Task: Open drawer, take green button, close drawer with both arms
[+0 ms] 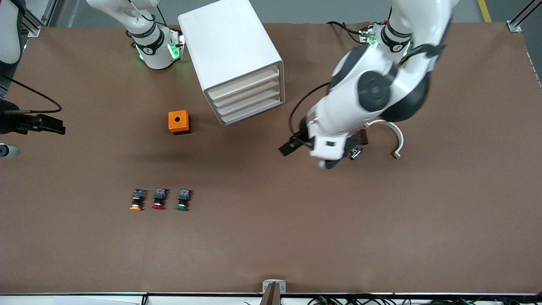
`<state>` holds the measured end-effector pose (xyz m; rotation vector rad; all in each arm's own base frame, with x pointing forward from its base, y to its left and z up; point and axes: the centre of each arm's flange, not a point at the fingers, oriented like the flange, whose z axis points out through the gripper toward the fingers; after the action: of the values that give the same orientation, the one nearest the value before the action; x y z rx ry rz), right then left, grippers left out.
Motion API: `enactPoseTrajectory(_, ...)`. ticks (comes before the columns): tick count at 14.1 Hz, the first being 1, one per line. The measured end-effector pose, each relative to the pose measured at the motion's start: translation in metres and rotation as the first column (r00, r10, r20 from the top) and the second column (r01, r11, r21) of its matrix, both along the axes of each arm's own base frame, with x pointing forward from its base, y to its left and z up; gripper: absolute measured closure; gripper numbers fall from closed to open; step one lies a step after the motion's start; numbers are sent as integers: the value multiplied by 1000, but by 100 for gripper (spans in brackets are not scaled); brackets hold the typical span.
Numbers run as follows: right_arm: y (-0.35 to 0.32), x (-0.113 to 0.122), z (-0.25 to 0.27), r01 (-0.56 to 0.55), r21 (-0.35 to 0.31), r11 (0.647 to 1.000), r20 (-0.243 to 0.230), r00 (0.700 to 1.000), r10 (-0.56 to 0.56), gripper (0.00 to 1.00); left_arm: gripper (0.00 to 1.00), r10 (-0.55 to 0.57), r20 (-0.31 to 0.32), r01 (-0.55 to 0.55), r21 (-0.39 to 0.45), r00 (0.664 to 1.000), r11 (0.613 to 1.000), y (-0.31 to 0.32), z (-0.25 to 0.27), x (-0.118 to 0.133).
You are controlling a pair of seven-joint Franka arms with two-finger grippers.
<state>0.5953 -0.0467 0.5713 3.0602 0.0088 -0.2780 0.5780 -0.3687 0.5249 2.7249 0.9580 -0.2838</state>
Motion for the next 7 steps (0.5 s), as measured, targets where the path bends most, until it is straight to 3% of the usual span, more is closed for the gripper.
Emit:
enactPoseTrajectory(3, 3, 2, 10, -6, -1, 1000, 23, 1000, 6, 0, 0, -124, 27, 121, 104, 992, 987, 65, 56, -13)
enactPoseTrajectory(7, 9, 3, 32, -16, -5, 1000, 69, 997, 17, 0, 0, -273, -15, 273, 130, 962, 953, 153, 70, -4)
